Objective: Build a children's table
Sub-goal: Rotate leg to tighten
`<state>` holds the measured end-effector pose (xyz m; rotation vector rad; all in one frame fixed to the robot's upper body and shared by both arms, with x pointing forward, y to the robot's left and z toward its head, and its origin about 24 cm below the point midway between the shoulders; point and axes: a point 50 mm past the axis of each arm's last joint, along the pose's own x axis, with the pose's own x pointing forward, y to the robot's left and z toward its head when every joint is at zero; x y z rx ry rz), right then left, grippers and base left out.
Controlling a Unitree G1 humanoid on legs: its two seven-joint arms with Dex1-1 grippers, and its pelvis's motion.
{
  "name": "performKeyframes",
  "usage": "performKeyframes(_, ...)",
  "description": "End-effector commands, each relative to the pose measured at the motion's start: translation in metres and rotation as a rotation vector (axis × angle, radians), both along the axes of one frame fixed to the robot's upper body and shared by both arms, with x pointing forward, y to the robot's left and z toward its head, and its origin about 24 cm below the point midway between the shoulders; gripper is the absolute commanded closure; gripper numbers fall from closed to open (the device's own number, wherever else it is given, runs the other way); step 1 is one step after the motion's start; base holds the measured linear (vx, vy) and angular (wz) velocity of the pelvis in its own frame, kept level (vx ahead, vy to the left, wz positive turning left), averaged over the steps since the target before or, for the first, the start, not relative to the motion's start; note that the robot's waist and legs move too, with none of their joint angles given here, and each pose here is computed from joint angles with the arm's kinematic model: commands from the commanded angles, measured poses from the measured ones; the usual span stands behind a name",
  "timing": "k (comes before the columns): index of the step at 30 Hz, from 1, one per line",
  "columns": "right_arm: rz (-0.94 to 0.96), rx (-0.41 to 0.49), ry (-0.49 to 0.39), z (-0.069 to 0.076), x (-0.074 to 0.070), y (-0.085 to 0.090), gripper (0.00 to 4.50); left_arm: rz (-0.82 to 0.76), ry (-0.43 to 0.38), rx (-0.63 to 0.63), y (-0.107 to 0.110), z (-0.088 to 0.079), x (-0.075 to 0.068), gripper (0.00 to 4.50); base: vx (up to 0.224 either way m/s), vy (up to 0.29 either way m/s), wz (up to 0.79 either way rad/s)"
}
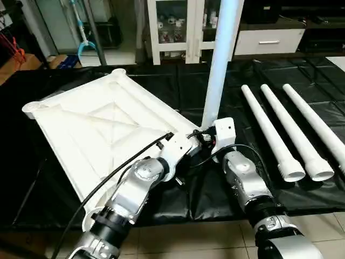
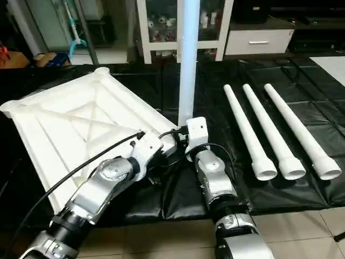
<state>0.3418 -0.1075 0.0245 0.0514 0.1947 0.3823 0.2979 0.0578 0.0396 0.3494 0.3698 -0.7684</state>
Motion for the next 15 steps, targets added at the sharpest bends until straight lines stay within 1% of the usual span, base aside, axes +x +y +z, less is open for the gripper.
performKeyframes(1, 0.102, 0.087, -0.032, 0.009, -0.002, 0.016, 0.91, -0.019, 0.026, 0.008, 0.002, -0.01, -0.004, 4.5, 0.0, 0.0, 0.0)
performKeyframes(2, 0.167, 0.12, -0.048, 0.015, -0.003, 0.014, 0.82, -0.045, 0.03, 0.021, 0.006, -0.012, -0.007, 4.5, 0.0, 0.0, 0.0)
performKeyframes(4, 0.219, 0.139, -0.057, 0.019, -0.005, 0.011, 0.57, -0.067, 0.034, 0.033, 0.009, -0.013, -0.009, 4.5, 0.0, 0.0, 0.0)
performKeyframes(6, 0.243, 0.146, -0.059, 0.02, -0.006, 0.009, 0.46, -0.08, 0.036, 0.035, 0.01, -0.014, -0.011, 4.5, 0.0, 0.0, 0.0)
performKeyframes(8, 0.321, 0.128, -0.066, 0.024, -0.008, -0.002, 0.23, -0.125, 0.052, 0.036, 0.013, -0.015, -0.017, 4.5, 0.0, 0.0, 0.0)
performKeyframes(9, 0.332, 0.125, -0.067, 0.025, -0.009, -0.004, 0.12, -0.131, 0.054, 0.036, 0.013, -0.015, -0.018, 4.5, 0.0, 0.0, 0.0)
performKeyframes(10, 0.359, 0.1, -0.066, 0.026, -0.009, -0.01, 0.07, -0.166, 0.052, 0.035, 0.013, -0.015, -0.022, 4.5, 0.0, 0.0, 0.0)
performKeyframes(12, 0.422, 0.049, -0.057, 0.028, -0.011, -0.022, 0.03, -0.269, 0.054, 0.021, 0.01, -0.014, -0.033, 4.5, 0.0, 0.0, 0.0)
performKeyframes(15, 0.501, 0.028, -0.044, 0.031, -0.014, -0.029, 0.03, -0.344, 0.075, 0.002, 0.008, -0.012, -0.042, 4.5, 0.0, 0.0, 0.0)
